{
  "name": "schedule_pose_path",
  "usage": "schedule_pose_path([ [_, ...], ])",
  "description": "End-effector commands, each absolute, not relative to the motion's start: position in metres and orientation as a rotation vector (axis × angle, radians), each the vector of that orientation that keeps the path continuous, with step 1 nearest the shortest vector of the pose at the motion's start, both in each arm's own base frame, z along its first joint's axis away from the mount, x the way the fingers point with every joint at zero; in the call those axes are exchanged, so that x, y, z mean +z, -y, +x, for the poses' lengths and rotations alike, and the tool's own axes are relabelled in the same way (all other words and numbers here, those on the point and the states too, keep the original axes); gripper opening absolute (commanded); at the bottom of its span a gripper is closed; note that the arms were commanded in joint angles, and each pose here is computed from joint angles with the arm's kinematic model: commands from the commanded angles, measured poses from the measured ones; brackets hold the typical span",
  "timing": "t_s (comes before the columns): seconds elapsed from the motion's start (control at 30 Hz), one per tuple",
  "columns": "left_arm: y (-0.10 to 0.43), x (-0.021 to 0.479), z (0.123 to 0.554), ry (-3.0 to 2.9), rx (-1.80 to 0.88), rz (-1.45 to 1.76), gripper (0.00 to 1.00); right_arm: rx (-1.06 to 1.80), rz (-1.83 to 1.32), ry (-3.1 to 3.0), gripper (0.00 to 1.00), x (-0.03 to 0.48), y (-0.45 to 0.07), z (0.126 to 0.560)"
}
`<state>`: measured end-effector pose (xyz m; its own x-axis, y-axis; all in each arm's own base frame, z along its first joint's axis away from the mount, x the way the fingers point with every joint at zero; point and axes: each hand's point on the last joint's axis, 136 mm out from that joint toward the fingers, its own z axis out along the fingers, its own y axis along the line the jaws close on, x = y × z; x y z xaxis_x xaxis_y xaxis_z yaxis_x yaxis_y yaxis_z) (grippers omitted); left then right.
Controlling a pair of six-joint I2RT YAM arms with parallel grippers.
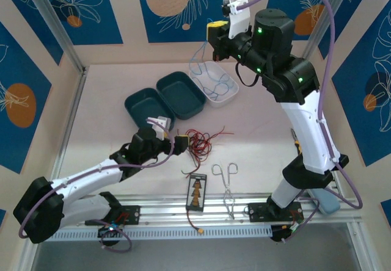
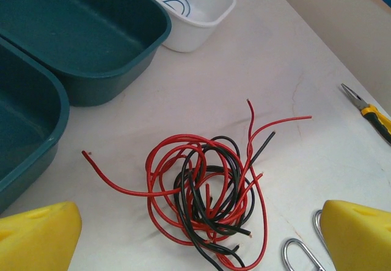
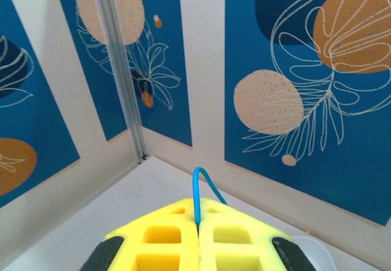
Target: Untangle the cables
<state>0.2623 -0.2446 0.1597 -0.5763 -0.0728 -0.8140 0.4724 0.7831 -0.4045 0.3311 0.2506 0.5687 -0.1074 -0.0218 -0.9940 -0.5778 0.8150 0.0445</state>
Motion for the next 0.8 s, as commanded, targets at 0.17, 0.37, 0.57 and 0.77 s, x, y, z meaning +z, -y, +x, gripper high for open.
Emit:
schedule_pose_path([
  [0.17,0.235,0.177,0.264,-2.019,-0.709,0.282,1.0,0.44,-0.435,-1.662,0.0,0.557,-0.24,0.362],
  [0.37,0.25,0.221,0.268,-1.895,-0.744,0.377,1.0,0.502,-0.425,-1.705,0.0,0.546,-0.242,0.37],
  [0.57,0.254,0.24,0.271,-1.857,-0.737,0.405,1.0,0.494,-0.409,-1.742,0.0,0.532,-0.239,0.387],
  [0.77,0.246,0.241,0.271,-1.858,-0.705,0.385,1.0,0.444,-0.33,-1.782,0.0,0.513,-0.22,0.428],
])
